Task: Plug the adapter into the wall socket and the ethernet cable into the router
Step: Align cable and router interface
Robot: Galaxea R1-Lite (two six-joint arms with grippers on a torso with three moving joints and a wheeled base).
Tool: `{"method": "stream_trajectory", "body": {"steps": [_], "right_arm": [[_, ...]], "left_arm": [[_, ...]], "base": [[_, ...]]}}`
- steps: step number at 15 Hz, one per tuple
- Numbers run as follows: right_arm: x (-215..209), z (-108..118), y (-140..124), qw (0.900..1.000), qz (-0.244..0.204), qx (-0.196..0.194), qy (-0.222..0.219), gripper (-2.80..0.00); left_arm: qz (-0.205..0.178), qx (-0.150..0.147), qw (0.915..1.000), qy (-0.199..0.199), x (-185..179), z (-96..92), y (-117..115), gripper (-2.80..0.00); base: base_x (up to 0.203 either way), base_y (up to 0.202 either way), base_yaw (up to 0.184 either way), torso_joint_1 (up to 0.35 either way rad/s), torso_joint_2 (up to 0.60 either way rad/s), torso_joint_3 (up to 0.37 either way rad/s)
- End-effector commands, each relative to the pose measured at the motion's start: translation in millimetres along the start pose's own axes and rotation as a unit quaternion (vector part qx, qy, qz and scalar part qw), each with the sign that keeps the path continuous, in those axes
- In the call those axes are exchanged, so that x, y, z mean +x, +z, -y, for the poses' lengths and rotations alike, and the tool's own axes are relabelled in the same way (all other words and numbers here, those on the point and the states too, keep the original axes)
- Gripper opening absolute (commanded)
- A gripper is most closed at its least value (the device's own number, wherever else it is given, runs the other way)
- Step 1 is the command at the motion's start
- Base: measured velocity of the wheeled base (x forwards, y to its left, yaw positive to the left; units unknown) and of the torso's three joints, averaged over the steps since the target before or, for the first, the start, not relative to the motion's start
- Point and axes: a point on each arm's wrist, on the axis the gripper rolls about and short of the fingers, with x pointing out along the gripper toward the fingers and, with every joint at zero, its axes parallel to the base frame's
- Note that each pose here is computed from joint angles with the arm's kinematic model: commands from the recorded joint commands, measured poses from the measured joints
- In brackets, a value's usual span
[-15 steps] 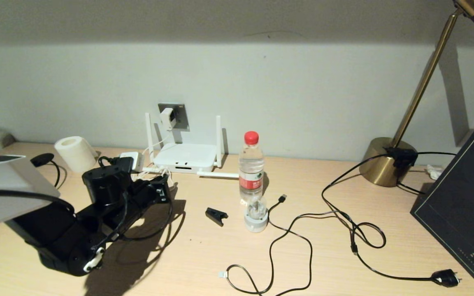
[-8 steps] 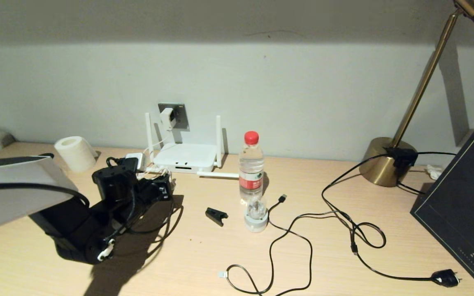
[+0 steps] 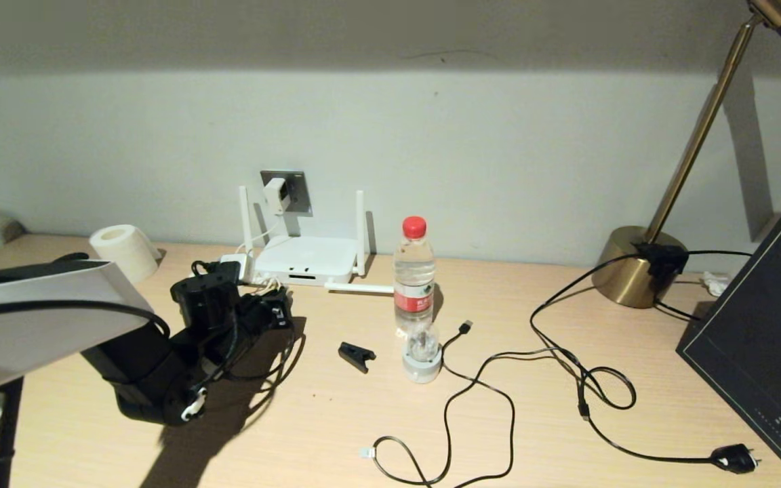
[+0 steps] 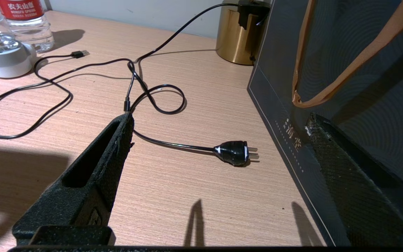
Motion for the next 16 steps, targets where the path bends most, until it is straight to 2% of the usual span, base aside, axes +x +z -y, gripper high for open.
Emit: {"method": "stream_trajectory", "body": {"steps": [1, 16], "right_arm": [[1.8, -0.8, -8.1, 1.000, -0.015, 0.000, 0.002, 0.00], [1.8, -0.8, -8.1, 1.000, -0.015, 0.000, 0.002, 0.00]], "left_arm": [[0.002, 0.000, 1.0000, 0.001, 2.0, -0.3, -1.5, -2.80], [0.014, 0.001, 0.9999, -0.002, 4.9, 0.7, 5.6, -2.80]], "base": [[0.000, 0.000, 0.000, 0.000, 0.00, 0.000], [0.000, 0.000, 0.000, 0.000, 0.00, 0.000]]}}
